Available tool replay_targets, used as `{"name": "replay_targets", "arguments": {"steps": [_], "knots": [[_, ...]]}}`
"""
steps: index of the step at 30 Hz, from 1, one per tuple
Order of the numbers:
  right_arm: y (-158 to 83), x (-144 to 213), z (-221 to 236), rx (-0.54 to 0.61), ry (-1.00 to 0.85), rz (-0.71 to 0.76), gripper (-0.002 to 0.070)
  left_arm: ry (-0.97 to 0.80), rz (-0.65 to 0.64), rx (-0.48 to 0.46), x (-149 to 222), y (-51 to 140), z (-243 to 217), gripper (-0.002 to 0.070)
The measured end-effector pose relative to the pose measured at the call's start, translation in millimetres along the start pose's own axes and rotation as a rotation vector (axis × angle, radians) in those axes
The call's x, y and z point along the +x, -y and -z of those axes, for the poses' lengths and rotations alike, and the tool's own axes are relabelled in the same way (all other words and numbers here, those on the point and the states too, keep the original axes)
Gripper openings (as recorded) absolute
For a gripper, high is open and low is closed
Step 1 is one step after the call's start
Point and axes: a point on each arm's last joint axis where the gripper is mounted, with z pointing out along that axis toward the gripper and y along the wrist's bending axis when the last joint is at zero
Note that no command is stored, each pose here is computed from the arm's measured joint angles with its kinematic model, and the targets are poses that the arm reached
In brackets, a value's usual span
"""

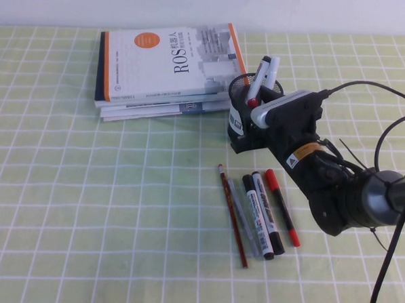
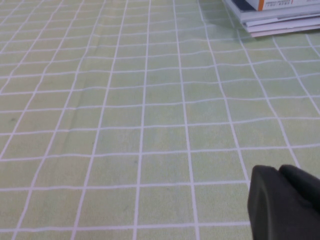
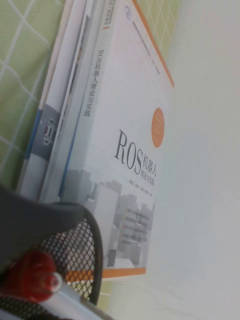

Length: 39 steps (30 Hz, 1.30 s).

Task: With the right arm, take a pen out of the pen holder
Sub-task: 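Take a marker out of the pen holder and lay it on the table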

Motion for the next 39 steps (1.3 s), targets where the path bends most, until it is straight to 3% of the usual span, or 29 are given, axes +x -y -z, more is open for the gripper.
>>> {"name": "replay_targets", "arguments": {"steps": [17,29,39], "knots": [[1.6,-0.3,-0.1,0.018,0.003,0.021,0.0076,0.0,0.0,0.0,0.0,0.0,0.0,-0.0006],[1.6,-5.7,0.1,0.016,0.007,0.022,0.0076,0.0,0.0,0.0,0.0,0.0,0.0,-0.0006],[1.8,-51.2,5.8,0.008,-0.016,0.024,0.0075,0.0,0.0,0.0,0.0,0.0,0.0,-0.0006]]}}
